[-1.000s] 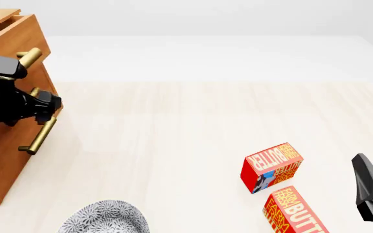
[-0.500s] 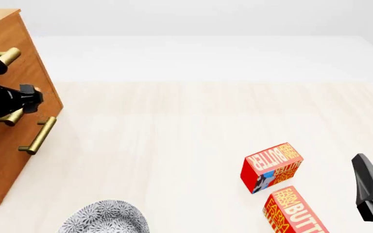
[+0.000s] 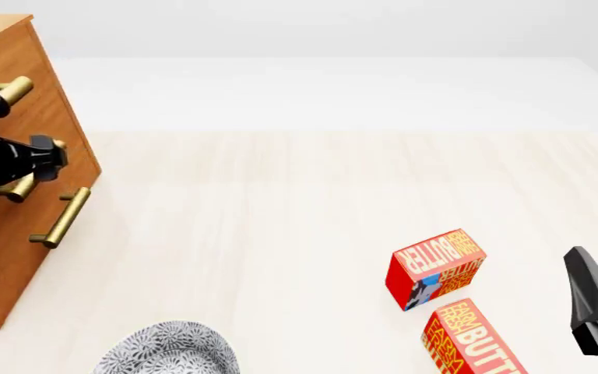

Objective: Put the chocolate pudding in the top drawer of the cabinet and close it.

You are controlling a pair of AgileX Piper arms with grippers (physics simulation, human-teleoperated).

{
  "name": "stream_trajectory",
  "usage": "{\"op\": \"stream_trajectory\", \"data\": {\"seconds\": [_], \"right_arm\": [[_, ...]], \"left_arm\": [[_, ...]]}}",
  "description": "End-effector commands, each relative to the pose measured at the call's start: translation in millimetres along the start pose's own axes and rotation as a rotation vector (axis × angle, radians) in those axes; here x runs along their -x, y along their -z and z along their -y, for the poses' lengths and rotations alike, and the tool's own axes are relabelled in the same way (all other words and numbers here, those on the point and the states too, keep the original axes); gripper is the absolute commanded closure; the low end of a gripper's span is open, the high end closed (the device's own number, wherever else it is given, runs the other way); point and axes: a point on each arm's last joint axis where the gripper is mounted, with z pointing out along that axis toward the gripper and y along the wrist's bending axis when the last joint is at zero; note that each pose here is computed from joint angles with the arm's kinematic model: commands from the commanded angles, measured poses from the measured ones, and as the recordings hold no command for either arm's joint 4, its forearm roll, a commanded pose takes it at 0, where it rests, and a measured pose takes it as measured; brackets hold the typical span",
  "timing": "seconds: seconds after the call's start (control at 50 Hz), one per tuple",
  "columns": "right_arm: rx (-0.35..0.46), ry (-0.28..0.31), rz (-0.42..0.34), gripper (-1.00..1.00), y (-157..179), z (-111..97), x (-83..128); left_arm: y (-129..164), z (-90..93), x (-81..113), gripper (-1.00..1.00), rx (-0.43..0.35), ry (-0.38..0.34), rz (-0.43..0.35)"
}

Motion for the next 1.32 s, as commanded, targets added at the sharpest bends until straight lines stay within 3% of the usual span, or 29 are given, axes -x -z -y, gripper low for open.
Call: {"op": "stream_trajectory", "data": {"seconds": [0.02, 0.12, 0.28, 0.6, 0.88, 0.96, 1.04, 1.06, 1.32], "right_arm": [[0.000, 0.000, 0.000, -1.00, 0, 0, 0], [0.000, 0.000, 0.000, -1.00, 0, 0, 0], [0.000, 0.000, 0.000, -1.00, 0, 0, 0], [0.000, 0.000, 0.000, -1.00, 0, 0, 0], [0.000, 0.000, 0.000, -1.00, 0, 0, 0], [0.000, 0.000, 0.000, -1.00, 0, 0, 0], [0.000, 0.000, 0.000, -1.00, 0, 0, 0], [0.000, 0.000, 0.000, -1.00, 0, 0, 0], [0.000, 0.000, 0.000, -1.00, 0, 0, 0]], "left_arm": [[62, -31.4, 39.1, -1.00, 0.175, -0.128, 0.182], [65, -33.0, 42.4, -1.00, 0.183, -0.136, 0.186], [108, -30.9, 57.6, -1.00, 0.205, -0.135, 0.254], [164, -27.6, 74.6, -1.00, 0.238, -0.131, 0.347], [188, -24.6, 83.7, -1.00, 0.244, -0.129, 0.395], [221, -25.3, 85.1, -1.00, 0.307, -0.131, 0.496], [236, -19.4, 87.6, -1.00, 0.282, -0.117, 0.525], [244, -18.6, 85.0, -1.00, 0.302, -0.141, 0.552], [291, -9.1, 80.9, -1.00, 0.323, -0.122, 0.695]]}}
